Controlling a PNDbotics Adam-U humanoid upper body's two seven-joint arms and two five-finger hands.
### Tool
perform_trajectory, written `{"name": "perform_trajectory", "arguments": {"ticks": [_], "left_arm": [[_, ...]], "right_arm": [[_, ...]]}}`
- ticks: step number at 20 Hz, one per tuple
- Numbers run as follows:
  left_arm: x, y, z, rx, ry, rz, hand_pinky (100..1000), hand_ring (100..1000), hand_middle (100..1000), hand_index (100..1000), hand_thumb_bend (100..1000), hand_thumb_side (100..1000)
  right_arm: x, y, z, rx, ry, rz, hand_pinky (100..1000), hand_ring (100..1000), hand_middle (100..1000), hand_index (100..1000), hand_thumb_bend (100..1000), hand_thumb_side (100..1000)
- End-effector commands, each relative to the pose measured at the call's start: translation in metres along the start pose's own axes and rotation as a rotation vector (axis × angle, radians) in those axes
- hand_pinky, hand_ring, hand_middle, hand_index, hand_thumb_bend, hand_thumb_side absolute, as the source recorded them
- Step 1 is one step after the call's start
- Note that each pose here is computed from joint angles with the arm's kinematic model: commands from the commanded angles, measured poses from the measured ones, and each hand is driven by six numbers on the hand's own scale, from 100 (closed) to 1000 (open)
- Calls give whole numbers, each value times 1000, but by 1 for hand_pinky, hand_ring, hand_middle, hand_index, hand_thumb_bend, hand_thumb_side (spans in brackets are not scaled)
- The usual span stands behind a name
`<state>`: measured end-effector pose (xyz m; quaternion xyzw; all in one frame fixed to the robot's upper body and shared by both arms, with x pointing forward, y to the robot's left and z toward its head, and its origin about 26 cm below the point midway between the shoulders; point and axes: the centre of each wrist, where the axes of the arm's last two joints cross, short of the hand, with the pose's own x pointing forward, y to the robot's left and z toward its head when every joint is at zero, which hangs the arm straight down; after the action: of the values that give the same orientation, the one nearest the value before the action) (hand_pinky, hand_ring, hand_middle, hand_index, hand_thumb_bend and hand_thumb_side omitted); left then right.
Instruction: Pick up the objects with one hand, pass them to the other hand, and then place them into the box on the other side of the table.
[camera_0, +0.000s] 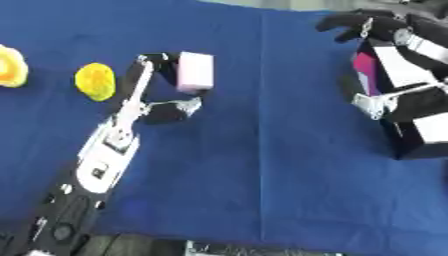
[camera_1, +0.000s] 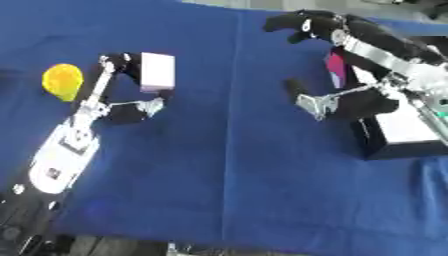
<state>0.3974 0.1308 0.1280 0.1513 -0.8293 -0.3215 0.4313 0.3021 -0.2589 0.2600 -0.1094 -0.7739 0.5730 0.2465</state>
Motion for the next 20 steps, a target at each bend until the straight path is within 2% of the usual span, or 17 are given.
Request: {"name": "perform_trajectory", "arguments": {"ticks": [1,10,20], "left_arm": [[13,-2,-8,-7,-51,4,752,477,399,482,100,262],[24,-14,-14,-26,-82,32,753,477,399,482,100,276],[39,-20,-26,-18,-120,52,753,476,399,482,100,289]], "right_arm": [[4,-10,-1,-8,14,39,860,1000,910,988,100,200],[6,-11,-6,-29,101,49,859,1000,913,996,100,200],[12,-14,-17,-14,110,42,861,1000,918,1000,100,200]]}}
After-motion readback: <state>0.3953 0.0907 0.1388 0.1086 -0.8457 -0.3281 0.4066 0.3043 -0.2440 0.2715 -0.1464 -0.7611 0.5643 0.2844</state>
